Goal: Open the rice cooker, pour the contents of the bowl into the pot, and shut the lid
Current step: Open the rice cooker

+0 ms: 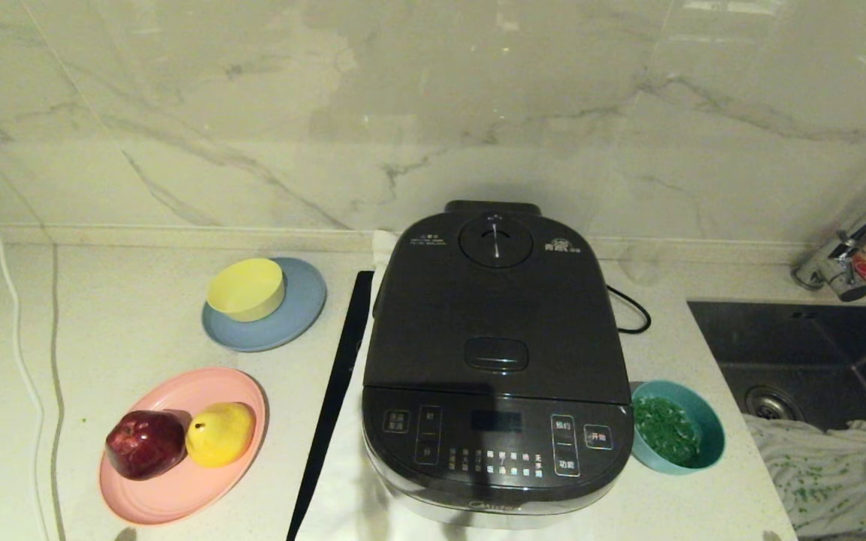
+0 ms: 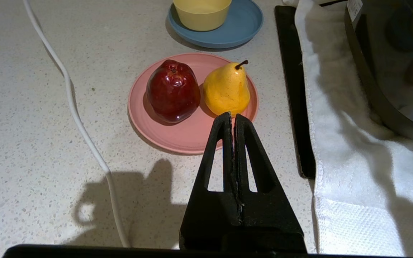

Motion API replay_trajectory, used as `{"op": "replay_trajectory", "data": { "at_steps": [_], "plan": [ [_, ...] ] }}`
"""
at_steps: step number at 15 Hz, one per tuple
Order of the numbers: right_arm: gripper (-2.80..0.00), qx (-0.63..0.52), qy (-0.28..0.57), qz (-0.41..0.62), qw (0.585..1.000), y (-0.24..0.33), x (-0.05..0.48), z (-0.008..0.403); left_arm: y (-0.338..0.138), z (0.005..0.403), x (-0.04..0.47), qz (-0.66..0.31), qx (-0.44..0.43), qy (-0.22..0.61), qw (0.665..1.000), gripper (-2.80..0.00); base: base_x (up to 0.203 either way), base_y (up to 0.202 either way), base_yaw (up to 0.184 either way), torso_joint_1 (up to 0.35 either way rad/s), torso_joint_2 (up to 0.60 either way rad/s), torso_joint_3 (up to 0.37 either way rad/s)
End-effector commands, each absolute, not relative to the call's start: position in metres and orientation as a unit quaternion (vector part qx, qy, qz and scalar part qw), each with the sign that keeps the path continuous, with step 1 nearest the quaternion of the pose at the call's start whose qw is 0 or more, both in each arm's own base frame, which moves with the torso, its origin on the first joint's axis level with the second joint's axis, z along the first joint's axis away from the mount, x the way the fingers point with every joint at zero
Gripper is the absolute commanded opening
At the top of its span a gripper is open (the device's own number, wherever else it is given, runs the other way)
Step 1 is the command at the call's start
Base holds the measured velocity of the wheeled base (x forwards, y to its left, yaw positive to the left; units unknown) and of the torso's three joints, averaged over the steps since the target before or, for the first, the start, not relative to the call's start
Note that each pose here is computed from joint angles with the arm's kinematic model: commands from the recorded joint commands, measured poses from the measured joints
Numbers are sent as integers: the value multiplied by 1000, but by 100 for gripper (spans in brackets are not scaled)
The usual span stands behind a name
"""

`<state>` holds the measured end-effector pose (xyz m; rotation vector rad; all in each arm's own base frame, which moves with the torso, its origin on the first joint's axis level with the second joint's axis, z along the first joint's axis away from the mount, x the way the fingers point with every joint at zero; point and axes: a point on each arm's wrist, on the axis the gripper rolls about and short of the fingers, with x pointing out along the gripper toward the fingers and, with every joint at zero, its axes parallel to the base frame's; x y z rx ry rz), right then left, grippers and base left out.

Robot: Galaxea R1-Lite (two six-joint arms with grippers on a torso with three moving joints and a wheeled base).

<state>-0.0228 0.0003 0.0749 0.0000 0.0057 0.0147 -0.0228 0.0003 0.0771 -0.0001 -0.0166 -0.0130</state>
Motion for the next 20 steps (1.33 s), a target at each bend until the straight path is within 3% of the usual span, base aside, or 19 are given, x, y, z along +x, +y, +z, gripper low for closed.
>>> {"op": "replay_trajectory", "data": {
  "at_steps": [1,18,20],
  "plan": [
    [-280,0,3,8,1000,0,-23,75,0,75,-22,-7,1,-5,1000,-280,0,0,0,0,0,0],
    [-280,0,3,8,1000,0,-23,75,0,74,-22,-5,25,1,1000,-280,0,0,0,0,0,0],
    [-280,0,3,8,1000,0,-23,75,0,92,-27,-4,28,-23,999,-280,0,0,0,0,0,0]
  ]
}}
